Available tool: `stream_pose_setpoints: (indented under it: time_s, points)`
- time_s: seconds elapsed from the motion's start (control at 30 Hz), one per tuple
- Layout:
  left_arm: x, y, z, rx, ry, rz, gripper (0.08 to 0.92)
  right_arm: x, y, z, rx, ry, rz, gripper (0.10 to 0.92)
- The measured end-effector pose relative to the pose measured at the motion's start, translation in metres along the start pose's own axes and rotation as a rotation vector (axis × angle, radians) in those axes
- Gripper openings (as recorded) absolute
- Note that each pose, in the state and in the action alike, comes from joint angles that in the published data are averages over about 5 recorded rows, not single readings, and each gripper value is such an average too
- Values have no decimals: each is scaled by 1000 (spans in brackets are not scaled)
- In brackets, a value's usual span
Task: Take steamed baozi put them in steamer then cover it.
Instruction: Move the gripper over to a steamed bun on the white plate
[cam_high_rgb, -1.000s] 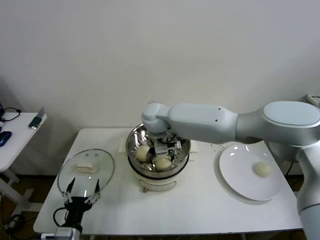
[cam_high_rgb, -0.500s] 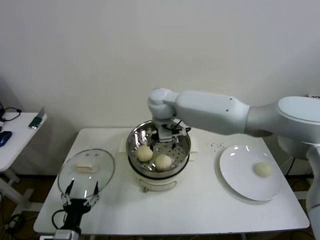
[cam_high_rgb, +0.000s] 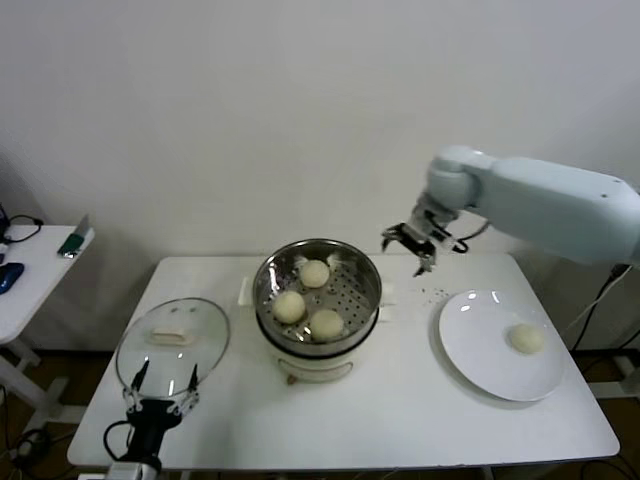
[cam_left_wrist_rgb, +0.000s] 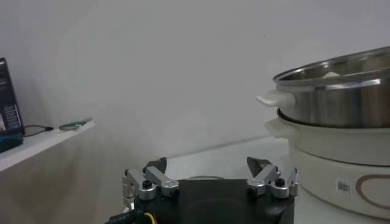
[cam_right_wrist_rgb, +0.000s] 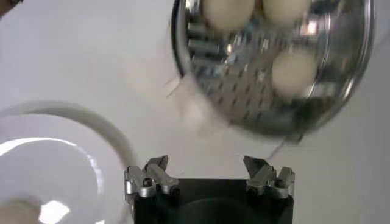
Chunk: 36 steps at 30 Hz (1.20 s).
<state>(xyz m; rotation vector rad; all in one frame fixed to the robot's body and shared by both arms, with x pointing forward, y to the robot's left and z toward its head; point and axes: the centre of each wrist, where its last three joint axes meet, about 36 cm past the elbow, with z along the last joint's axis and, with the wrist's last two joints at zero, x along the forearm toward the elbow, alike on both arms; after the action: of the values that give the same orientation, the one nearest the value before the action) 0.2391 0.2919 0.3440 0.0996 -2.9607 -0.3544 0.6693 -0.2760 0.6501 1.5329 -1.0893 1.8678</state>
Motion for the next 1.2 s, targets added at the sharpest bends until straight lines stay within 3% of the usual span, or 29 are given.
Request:
stream_pose_setpoints:
  time_s: [0.27,0.6,0.9,1.2]
  points:
    - [-1,0,-3,1,-4,-5,823,-31,83,79,-336,53,-65,823]
    - [0,2,-6,-7,-5,-20,823,-87,157,133,-538,103,-148,823]
    - [1,-1,-3,-8,4,-21,823,-122,195,154,-613,146,-209,823]
    - [2,0,0,-8,15,-25,823,-141,205,164,-651,163,-229,823]
